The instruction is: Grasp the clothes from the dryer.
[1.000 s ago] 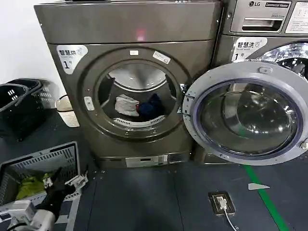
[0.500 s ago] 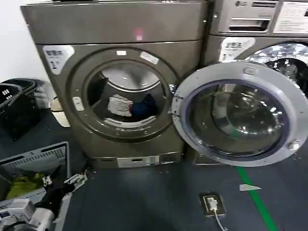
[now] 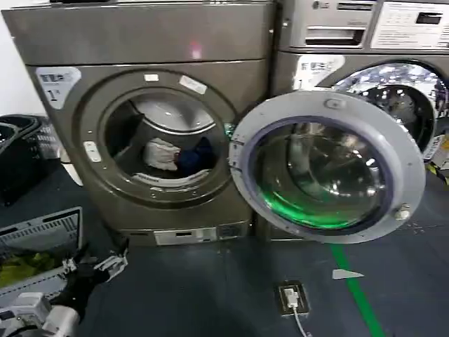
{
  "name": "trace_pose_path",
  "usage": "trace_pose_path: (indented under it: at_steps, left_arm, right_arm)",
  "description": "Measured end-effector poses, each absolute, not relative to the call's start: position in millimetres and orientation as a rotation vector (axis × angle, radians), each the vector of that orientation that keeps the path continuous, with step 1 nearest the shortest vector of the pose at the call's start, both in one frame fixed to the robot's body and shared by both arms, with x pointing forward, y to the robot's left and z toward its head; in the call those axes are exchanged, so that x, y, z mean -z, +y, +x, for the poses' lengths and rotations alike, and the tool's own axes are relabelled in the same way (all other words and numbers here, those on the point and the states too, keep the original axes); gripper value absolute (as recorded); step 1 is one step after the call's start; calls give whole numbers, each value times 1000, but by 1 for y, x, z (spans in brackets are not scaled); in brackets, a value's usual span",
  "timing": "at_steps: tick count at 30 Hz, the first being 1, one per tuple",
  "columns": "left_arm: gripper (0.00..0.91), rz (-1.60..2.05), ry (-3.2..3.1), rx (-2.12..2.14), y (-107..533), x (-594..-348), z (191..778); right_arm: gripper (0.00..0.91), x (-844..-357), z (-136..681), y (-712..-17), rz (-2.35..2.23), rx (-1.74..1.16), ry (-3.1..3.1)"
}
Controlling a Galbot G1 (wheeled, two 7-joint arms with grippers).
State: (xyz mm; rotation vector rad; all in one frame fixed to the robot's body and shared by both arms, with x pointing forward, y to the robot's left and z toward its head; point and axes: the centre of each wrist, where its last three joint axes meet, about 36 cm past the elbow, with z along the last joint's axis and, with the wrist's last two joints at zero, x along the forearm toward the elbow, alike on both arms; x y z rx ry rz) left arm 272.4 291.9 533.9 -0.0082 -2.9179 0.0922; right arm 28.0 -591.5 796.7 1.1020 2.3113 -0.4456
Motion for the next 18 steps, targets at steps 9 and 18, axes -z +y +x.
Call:
trace_pose_path:
  at_steps: [9, 18]
  left_arm:
    - [907, -45, -2935, -103, 290, -534, 275]
    - [907, -61, -2943, -117, 289, -533, 279]
  right_arm:
    - [907, -793, 30, -591, 1046, 465, 2302]
    - [907, -793, 29, -587, 1020, 498, 2291]
